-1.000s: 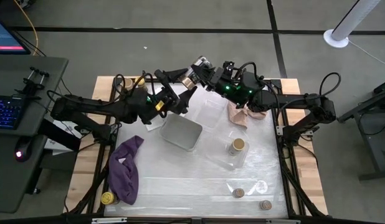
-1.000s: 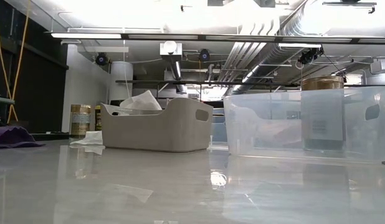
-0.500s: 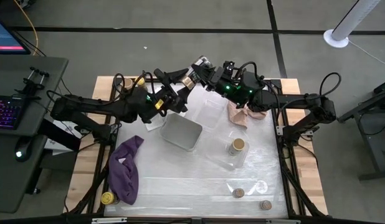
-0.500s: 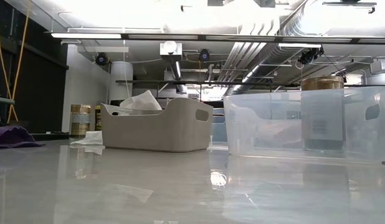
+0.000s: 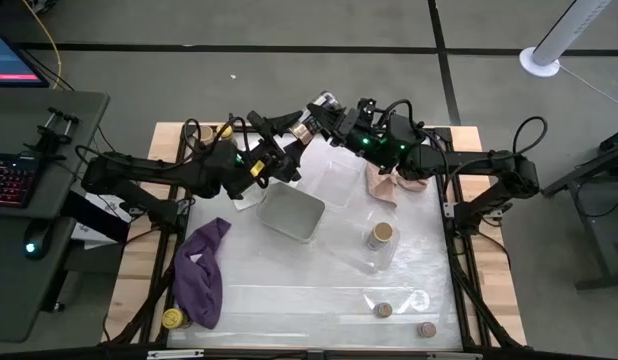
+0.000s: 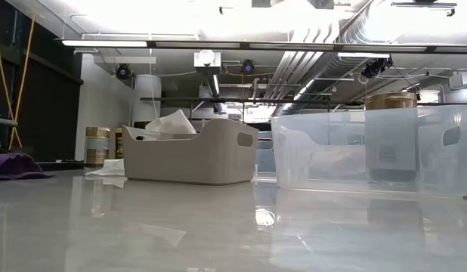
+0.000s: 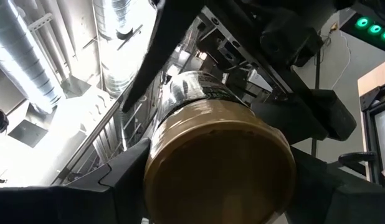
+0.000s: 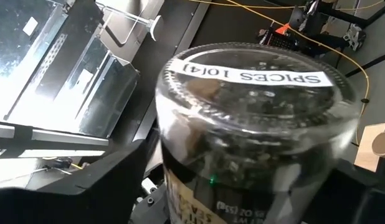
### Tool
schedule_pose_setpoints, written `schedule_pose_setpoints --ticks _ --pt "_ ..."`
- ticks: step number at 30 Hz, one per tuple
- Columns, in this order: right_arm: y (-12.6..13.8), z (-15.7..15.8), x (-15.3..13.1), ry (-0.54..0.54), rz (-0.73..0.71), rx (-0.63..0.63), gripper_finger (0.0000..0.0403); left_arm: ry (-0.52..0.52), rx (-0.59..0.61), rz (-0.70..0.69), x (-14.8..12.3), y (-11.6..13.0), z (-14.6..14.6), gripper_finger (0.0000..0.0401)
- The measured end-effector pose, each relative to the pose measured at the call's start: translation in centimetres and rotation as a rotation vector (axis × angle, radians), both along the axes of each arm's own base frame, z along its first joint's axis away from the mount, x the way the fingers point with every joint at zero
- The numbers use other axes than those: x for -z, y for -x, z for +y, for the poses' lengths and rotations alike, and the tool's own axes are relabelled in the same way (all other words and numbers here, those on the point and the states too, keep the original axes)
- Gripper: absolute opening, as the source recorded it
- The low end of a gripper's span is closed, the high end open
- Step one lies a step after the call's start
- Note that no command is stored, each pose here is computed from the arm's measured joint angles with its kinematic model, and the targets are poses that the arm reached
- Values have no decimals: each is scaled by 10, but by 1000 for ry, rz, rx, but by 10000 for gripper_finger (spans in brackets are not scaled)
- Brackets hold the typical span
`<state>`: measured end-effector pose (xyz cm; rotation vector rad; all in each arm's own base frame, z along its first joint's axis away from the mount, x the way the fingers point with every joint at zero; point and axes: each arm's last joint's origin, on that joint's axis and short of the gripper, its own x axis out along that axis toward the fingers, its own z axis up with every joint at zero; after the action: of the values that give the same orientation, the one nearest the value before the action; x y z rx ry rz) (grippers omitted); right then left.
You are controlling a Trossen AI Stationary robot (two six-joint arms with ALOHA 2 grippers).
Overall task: Sort spices by type
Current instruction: Put the right gold seasoning bottle into the bottom transparent bin
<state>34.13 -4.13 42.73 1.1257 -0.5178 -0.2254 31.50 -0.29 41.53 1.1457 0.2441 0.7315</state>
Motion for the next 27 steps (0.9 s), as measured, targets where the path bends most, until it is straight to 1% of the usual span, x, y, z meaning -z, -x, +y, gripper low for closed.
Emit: schedule_pose_setpoints --ticks 4,8,12,16,20,23,25,27 --pt "0 -2 0 10 5 3 374 11 -41 1 0 1 1 262" --pt "4 -6 -2 43 17 6 376 45 -120 -12 0 3 2 261" --pt "18 -14 -13 106 30 13 376 137 -187 -101 -5 11 4 260" --pt "38 -17 -27 164 45 49 377 190 -218 -132 -8 19 3 260" --pt "57 -20 -37 216 73 86 377 231 -205 -168 -13 29 1 257" --pt "73 -21 -45 257 109 115 378 290 -174 -187 -14 37 -2 253" --pt "88 -20 -51 293 128 136 378 354 -118 -175 -10 41 -5 252" --pt "103 -18 -56 338 179 152 378 460 -46 -176 -2 42 -9 252"
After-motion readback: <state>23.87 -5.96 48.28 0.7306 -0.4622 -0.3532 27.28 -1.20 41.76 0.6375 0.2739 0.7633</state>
